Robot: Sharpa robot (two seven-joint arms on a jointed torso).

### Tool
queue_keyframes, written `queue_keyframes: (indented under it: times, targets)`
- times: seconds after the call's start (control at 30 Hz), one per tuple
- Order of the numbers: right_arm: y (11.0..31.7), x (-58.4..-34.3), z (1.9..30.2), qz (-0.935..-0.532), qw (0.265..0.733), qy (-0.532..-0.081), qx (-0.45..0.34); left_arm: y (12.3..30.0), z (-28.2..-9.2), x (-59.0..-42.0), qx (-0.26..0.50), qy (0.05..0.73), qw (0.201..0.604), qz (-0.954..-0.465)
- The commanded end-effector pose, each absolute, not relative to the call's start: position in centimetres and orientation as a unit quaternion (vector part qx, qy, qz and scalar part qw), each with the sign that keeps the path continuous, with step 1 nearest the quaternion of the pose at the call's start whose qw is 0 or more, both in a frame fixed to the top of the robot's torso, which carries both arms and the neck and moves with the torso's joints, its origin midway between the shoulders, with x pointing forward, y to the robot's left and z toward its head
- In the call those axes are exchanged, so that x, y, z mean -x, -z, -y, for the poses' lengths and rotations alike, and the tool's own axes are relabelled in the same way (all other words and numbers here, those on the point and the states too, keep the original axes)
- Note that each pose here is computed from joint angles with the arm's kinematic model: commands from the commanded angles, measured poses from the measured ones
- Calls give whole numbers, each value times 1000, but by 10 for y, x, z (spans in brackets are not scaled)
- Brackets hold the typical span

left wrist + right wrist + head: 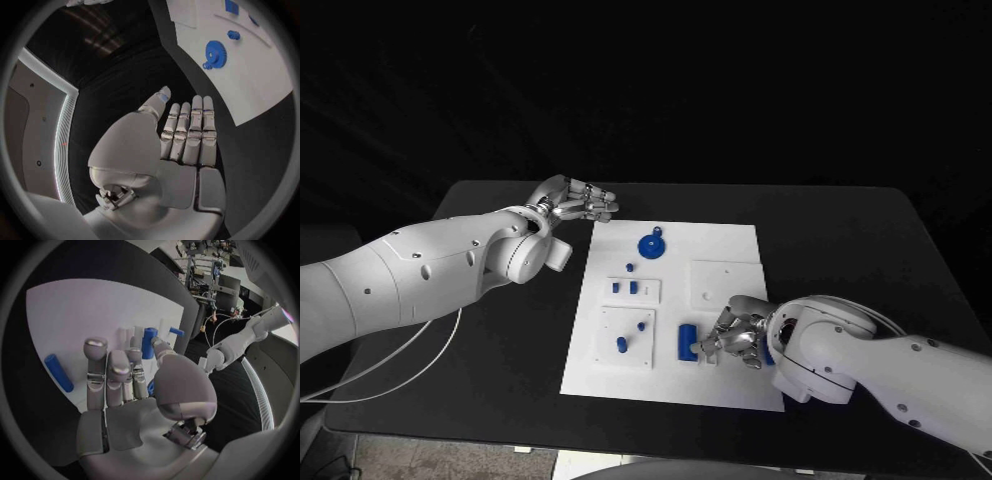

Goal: Assemble the parts on the task board

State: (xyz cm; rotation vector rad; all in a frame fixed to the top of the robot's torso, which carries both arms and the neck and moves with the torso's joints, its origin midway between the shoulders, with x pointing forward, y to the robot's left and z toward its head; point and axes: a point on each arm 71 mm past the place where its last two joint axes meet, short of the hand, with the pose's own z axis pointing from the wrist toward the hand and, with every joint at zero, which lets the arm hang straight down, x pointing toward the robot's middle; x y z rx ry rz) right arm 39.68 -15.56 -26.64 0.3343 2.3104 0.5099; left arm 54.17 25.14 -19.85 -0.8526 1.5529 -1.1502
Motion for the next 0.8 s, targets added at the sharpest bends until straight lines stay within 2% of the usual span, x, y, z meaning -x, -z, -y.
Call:
queue_keyframes:
  times: [0.03, 0.2, 0.47, 0.57, 0.8]
  targets:
    - [267, -395, 159, -896, 366, -212, -138, 198, -249, -541, 349, 480, 488, -640]
    - [257, -397, 166, -885, 369, -239, -153, 198, -249, -541, 349, 480, 488, -639]
    - [229, -418, 195, -867, 382, -269, -174, 198, -248, -542, 349, 481, 489, -639]
    - [222, -426, 210, -870, 382, -262, -169, 198, -247, -542, 348, 481, 488, -639]
    - [220, -432, 245, -894, 374, -199, -147, 199, -245, -542, 347, 482, 487, -641]
